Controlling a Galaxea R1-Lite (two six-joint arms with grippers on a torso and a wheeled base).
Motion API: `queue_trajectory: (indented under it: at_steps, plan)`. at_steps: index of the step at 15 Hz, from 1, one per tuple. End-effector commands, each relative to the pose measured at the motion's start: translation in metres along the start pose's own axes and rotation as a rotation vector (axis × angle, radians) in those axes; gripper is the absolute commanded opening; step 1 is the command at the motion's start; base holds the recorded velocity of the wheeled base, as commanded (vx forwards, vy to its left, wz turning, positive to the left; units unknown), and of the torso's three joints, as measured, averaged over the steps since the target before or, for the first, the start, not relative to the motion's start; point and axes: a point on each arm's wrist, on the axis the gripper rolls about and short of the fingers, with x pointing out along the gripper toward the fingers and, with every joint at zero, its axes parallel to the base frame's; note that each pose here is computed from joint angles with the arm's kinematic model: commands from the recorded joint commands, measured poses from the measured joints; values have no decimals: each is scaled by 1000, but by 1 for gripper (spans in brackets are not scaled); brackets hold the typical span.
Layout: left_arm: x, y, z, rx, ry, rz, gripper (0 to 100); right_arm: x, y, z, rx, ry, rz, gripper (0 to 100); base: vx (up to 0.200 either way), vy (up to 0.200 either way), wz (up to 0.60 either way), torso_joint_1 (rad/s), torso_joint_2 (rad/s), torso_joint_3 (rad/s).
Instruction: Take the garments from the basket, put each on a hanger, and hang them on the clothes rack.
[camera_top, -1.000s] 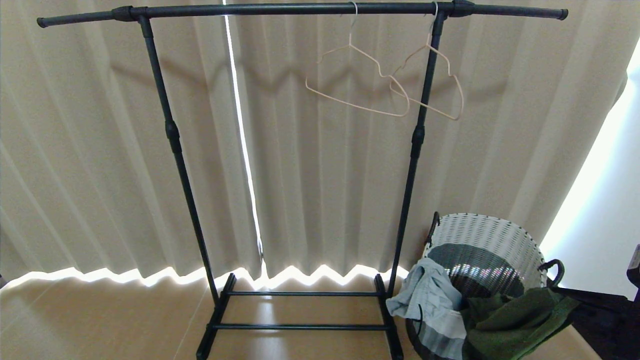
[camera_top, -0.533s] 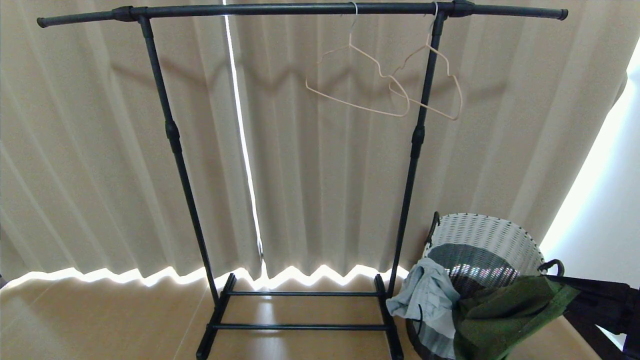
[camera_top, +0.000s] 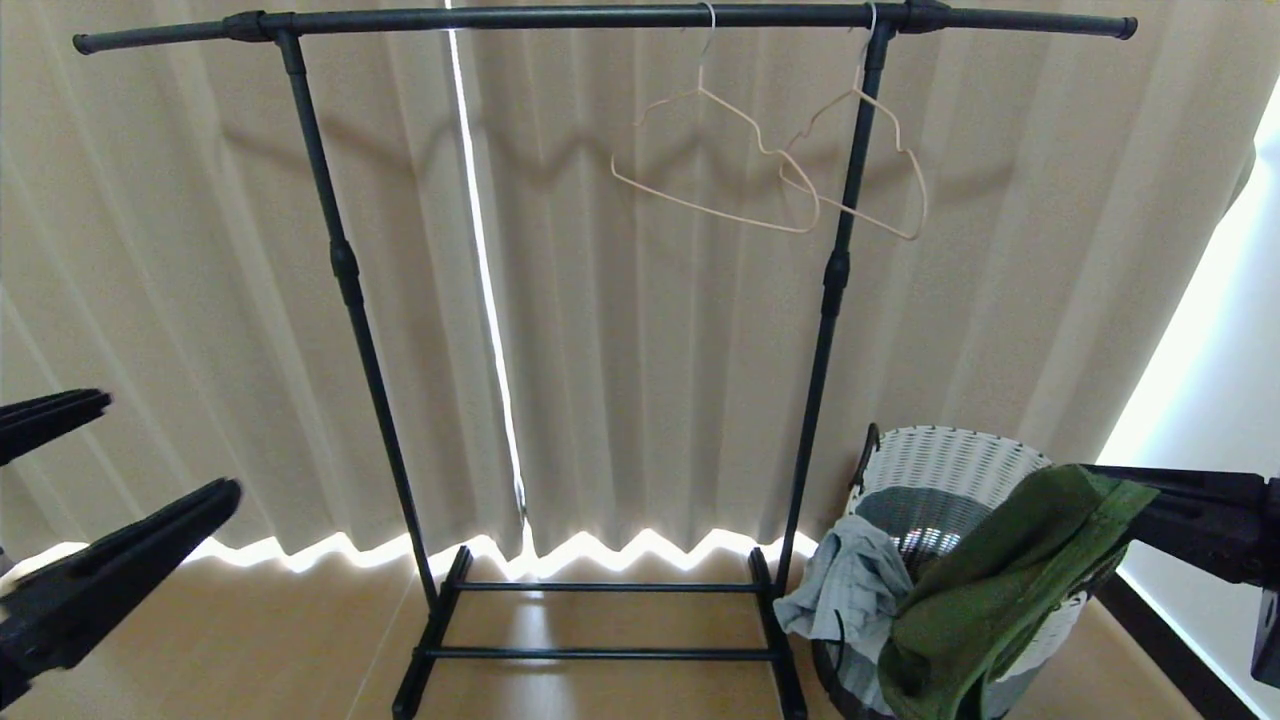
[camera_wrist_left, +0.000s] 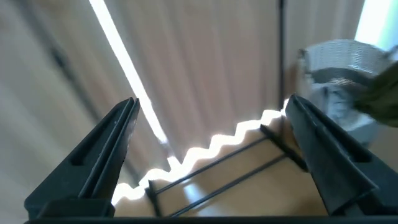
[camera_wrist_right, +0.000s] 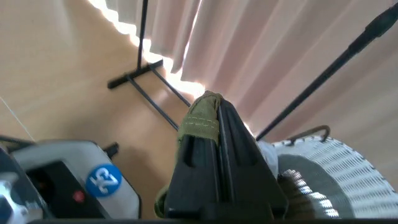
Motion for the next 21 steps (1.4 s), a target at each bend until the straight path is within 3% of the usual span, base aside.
queue_trajectory:
  at_steps: [1, 4, 7, 11, 13, 16, 21]
  plan:
    - [79, -33, -3, -27, 95, -165, 100, 8, -2, 6, 7, -11, 7, 0, 0, 0, 0, 0, 0, 0]
    - [119, -91, -10, -72, 84, -337, 100, 19, -4, 11, 15, -60, 39, 0, 0, 0, 0, 0, 0, 0]
    - [136, -135, -24, -124, 114, -407, 100, 30, -1, 15, 4, -80, 70, 0, 0, 0, 0, 0, 0, 0]
    - [148, -192, -46, -102, 161, -530, 100, 42, -2, 16, 1, -90, 75, 0, 0, 0, 0, 0, 0, 0]
    - [163, -216, -60, -120, 148, -550, 100, 42, 0, 18, -4, -98, 84, 0, 0, 0, 0, 0, 0, 0]
    - [173, -239, -80, -115, 139, -525, 100, 40, 0, 19, -6, -108, 82, 0, 0, 0, 0, 0, 0, 0]
    - [186, -253, -84, -122, 133, -530, 100, 37, 7, 23, -20, -138, 115, 0, 0, 0, 0, 0, 0, 0]
